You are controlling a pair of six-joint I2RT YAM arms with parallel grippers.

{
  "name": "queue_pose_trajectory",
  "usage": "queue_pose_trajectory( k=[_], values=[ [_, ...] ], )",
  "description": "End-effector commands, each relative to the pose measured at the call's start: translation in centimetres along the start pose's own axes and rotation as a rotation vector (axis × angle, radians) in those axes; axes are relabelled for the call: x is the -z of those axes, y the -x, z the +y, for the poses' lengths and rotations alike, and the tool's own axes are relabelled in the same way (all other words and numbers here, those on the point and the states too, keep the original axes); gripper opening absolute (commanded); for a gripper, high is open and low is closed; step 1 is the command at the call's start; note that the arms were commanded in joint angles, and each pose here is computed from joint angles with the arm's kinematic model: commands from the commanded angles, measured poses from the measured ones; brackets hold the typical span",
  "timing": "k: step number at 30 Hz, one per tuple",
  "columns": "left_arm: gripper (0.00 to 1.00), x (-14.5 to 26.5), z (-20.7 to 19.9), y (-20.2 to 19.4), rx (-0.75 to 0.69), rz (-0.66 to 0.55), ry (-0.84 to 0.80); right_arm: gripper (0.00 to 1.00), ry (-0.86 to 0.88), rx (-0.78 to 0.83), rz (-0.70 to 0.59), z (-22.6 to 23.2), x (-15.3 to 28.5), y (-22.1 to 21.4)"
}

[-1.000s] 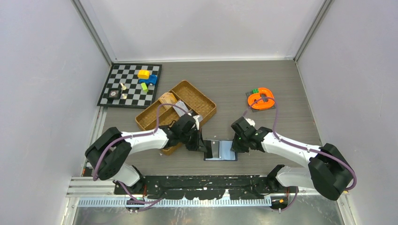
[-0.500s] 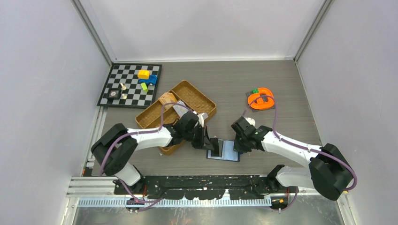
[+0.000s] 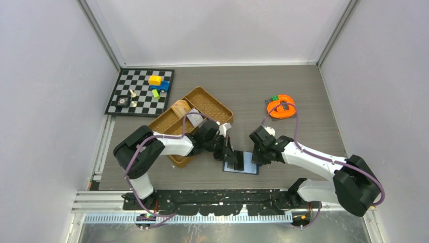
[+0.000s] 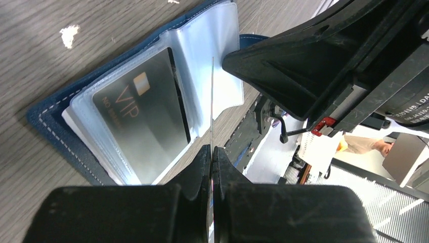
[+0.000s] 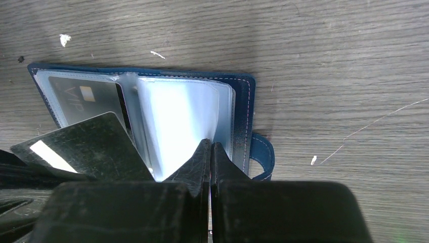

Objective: Put the credit cards into the card holder
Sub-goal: Insert the credit card into the card holder.

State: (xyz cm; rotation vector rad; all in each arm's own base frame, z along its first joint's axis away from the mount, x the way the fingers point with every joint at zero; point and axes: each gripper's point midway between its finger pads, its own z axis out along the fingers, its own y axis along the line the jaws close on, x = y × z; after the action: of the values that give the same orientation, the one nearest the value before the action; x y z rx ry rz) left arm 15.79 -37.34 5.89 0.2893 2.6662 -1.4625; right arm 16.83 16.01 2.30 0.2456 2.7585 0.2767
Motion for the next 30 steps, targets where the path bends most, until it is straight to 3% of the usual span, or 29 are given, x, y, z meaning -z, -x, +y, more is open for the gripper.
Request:
queue_pose_trajectory(
  k=[1, 30],
  values=[
    [0.00, -0.6, -2.3, 0.8, -0.042, 0.006, -0.096, 0.00, 0.002, 0.002, -0.030, 0.5, 0.1, 0.9],
    [0.00, -1.1, 1.3, 0.2, -0.057, 0.103, 0.043, 0.01, 0.012, -0.005, -0.024, 0.7, 0.2, 0.8]
  ],
)
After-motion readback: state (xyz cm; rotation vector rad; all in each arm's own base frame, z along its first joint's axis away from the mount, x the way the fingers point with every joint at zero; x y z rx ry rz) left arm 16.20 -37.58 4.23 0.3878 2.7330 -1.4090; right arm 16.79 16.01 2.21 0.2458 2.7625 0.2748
